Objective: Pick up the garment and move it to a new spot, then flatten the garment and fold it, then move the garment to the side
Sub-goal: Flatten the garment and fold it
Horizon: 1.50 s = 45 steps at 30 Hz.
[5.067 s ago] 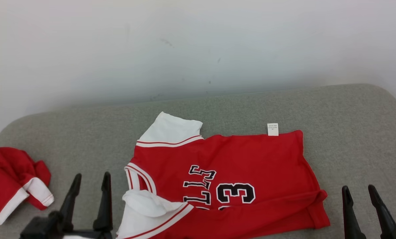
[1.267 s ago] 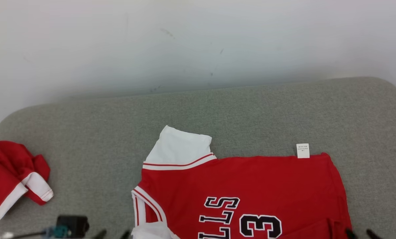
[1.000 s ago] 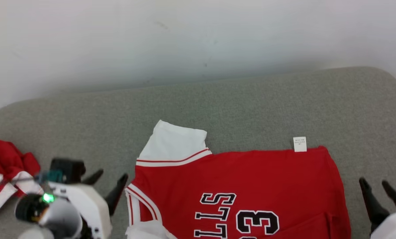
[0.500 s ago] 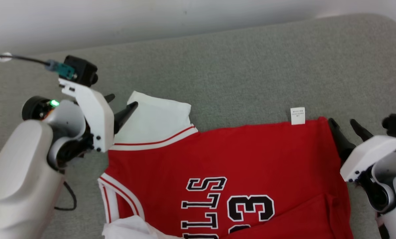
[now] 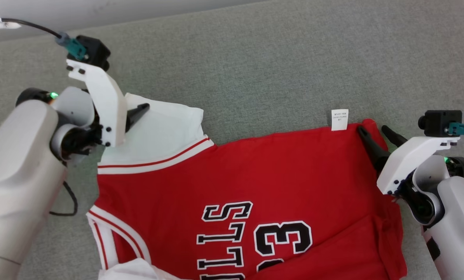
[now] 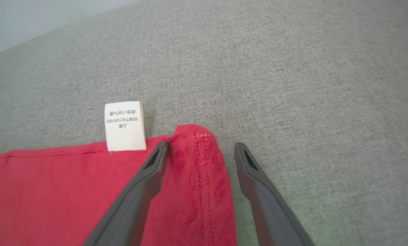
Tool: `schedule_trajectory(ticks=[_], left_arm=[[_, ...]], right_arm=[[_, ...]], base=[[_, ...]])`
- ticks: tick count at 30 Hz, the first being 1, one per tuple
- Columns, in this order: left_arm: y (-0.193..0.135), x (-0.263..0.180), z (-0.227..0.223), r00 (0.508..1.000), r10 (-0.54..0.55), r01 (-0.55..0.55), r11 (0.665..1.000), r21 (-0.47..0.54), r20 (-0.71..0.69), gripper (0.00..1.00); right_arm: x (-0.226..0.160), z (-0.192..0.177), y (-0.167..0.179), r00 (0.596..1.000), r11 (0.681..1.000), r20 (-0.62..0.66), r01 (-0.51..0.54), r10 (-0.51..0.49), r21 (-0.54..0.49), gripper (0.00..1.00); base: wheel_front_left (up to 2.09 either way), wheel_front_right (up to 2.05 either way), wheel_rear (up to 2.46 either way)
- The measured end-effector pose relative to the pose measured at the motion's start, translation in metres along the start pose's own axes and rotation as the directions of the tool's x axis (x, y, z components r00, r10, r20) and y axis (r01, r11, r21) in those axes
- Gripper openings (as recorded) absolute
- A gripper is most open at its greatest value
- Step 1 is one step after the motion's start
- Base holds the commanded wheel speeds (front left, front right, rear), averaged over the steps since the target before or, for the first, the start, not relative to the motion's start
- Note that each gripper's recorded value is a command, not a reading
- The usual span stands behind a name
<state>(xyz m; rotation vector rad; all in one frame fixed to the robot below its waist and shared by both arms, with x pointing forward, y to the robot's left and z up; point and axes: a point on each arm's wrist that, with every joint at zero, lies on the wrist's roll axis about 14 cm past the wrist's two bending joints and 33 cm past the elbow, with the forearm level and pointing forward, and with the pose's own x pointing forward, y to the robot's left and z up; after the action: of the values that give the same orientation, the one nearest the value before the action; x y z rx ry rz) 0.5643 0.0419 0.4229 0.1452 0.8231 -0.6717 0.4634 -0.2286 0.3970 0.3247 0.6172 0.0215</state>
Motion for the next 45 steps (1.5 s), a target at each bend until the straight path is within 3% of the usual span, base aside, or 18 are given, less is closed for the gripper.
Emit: schedule_trajectory(ticks=[13,14,16,17,18,19,20,36,45], left_arm=[[0.015,0.023,-0.012,0.994,0.014,-0.016,1.0,-0.011,-0.105,1.0],[0.015,0.023,-0.014,0.993,0.013,-0.015,1.0,-0.014,-0.113,0.88],[0.015,0.023,-0.015,0.992,0.012,-0.014,1.0,-0.011,-0.126,0.37],[0.015,0.022,-0.015,0.992,0.012,-0.013,1.0,-0.011,-0.129,0.14],[0.014,0.022,-0.015,0.991,0.009,-0.01,1.0,-0.012,-0.132,0.0],[0.013,0.021,-0.015,0.991,0.005,-0.007,1.0,-0.014,-0.133,0.0],[0.012,0.021,-0.015,0.991,0.001,-0.003,1.0,-0.014,-0.133,0.0],[0.024,-0.003,0.006,0.998,0.061,-0.061,0.998,0.004,-0.023,0.0],[0.021,-0.027,0.02,0.996,0.073,-0.073,0.997,-0.015,0.045,0.0]], right_arm=[[0.015,-0.013,0.012,0.998,0.999,-0.061,-0.037,0.035,-0.032,1.0],[0.016,-0.014,0.013,0.997,0.999,-0.066,-0.041,0.039,-0.031,0.96],[0.016,-0.015,0.015,0.996,0.998,-0.074,-0.047,0.045,-0.028,0.49],[0.016,-0.015,0.015,0.996,0.998,-0.076,-0.051,0.048,-0.028,0.42],[0.016,-0.016,0.016,0.996,0.998,-0.078,-0.054,0.052,-0.029,0.34],[0.016,-0.016,0.017,0.996,0.998,-0.076,-0.057,0.055,-0.029,0.21],[0.015,-0.016,0.018,0.995,0.998,-0.075,-0.061,0.058,-0.03,0.0],[0.013,0.02,0.013,0.987,1.0,0.156,-0.028,0.029,-0.012,0.0],[0.007,0.028,0.018,0.981,1.0,0.194,-0.026,0.028,-0.013,0.0]], base=[[0.0,0.0,0.0],[0.0,0.0,0.0],[0.0,0.0,0.0],[0.0,0.0,0.0],[0.0,0.0,0.0],[0.0,0.0,0.0],[0.0,0.0,0.0],[0.0,0.0,0.0],[0.0,0.0,0.0]])
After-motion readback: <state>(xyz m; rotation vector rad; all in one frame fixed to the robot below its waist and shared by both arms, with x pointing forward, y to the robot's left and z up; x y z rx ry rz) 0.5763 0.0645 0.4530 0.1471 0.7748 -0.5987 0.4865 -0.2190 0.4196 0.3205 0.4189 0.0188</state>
